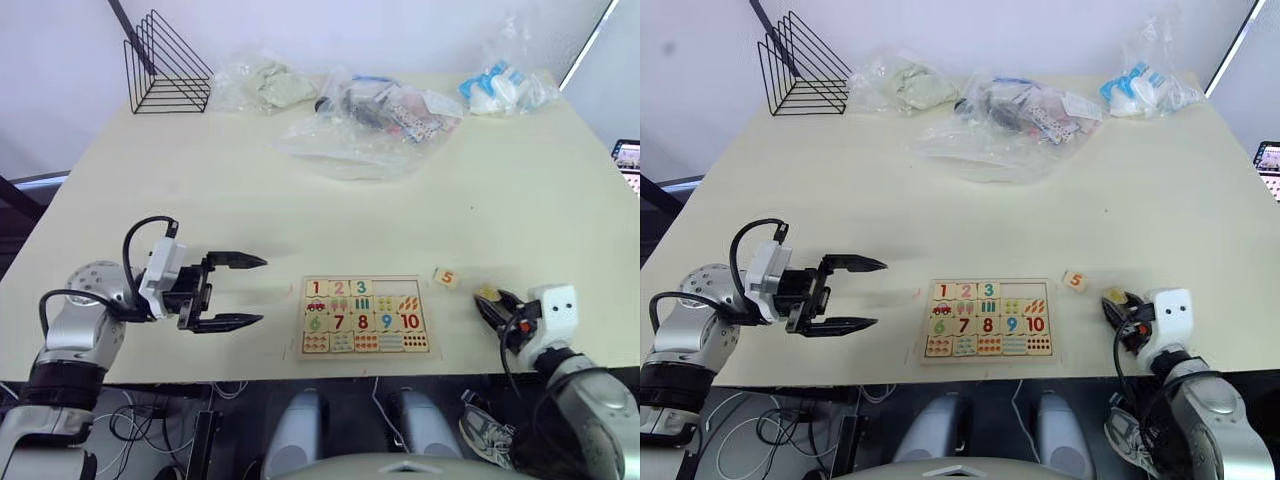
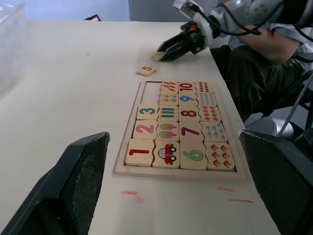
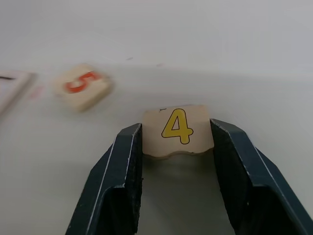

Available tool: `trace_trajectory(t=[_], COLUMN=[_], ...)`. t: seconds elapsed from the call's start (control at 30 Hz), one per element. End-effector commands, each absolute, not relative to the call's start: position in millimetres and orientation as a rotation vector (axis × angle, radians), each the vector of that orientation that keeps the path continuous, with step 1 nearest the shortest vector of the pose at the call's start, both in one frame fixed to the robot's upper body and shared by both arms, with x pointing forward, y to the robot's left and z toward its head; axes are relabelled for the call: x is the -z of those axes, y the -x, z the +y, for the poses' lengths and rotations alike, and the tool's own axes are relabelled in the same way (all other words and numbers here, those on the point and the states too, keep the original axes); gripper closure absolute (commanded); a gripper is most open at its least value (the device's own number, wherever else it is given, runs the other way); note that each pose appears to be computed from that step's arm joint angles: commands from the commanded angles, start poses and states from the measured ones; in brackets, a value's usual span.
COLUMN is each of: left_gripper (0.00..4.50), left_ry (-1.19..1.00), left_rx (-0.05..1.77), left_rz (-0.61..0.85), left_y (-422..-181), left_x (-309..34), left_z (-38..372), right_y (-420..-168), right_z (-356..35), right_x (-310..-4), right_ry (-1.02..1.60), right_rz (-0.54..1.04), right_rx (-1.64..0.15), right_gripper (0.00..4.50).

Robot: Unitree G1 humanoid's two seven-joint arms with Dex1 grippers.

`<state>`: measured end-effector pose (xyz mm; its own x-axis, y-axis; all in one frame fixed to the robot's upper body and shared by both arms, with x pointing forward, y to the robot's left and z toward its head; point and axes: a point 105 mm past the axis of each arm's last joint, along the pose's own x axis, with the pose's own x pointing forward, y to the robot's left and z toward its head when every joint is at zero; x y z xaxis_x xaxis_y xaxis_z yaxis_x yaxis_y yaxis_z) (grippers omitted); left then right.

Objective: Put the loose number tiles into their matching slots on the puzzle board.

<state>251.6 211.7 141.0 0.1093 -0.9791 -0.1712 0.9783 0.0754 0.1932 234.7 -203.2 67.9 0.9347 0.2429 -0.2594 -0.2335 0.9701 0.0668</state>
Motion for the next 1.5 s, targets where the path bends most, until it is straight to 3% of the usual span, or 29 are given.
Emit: trace_trajectory(t=[0.03, 0.37, 0.57, 0.6, 1.0, 1.5], left_gripper=[0.0, 0.0, 0.0, 0.0, 0.0, 0.0], left_ry=[-0.31, -0.298, -0.294, -0.293, -0.285, -0.288], left_rx=[1.508, 1.509, 1.508, 1.508, 1.508, 1.515], left_rz=[-0.045, -0.052, -0.05, -0.049, -0.048, -0.037], left_y=[-247, -250, -250, -250, -246, -243], left_x=[-150, -151, -149, -149, -147, -143], left_z=[211, 208, 208, 208, 208, 207], right_y=[-227, -217, -217, -217, -208, -234], right_z=[-192, -177, -186, -188, -197, -221], right_x=[-81, -69, -70, -72, -103, -126], right_ry=[-0.059, -0.104, -0.089, -0.079, 0.042, 0.289], right_rz=[0.248, 0.304, 0.302, 0.294, 0.178, 0.206], right_rx=[-0.193, -0.132, -0.134, -0.144, -0.482, -1.025], right_gripper=[3.0, 3.0, 0.2, 0.08, 0.08, 0.08])
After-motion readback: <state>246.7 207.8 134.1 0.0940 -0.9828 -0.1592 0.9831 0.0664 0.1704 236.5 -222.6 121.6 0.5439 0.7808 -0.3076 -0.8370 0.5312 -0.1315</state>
